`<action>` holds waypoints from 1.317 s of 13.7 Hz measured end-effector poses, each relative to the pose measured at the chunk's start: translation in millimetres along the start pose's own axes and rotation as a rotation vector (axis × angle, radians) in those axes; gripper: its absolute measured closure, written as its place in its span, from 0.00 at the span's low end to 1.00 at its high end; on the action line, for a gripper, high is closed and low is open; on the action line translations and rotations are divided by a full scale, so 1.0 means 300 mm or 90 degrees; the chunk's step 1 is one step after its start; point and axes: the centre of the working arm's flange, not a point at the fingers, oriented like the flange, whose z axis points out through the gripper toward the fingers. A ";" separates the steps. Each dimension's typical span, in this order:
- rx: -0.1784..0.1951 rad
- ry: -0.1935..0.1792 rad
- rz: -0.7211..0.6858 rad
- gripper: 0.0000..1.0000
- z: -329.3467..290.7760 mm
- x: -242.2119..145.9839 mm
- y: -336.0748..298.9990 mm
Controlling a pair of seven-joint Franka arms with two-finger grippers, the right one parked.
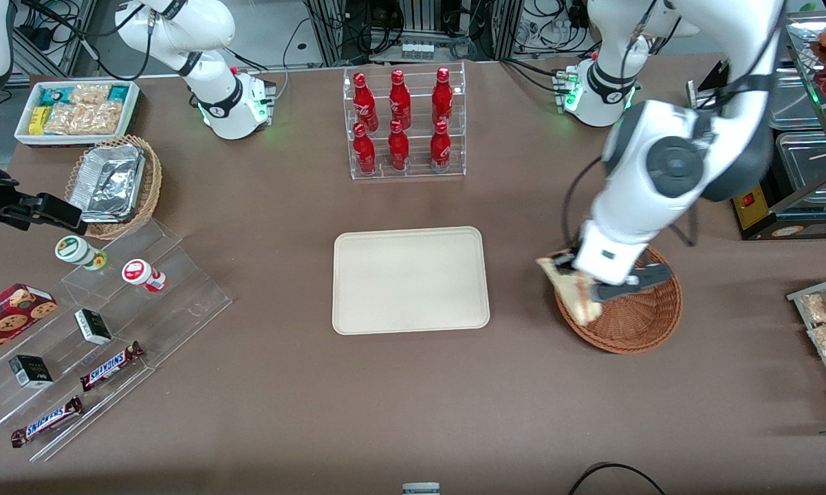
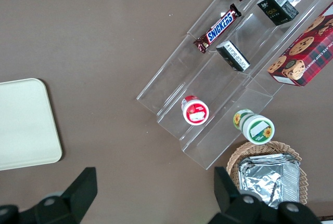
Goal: Place sandwich from basket to tray
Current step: 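Carry the held sandwich from the basket over the cream tray, then lower the sandwich onto the tray and open the left gripper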
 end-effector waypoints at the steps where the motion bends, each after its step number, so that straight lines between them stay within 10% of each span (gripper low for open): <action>1: -0.002 -0.004 0.024 0.82 0.026 -0.029 0.085; 10: -0.025 -0.024 0.161 0.85 0.413 -0.375 0.658; 18: -0.005 -0.030 0.190 0.85 0.646 -0.454 0.743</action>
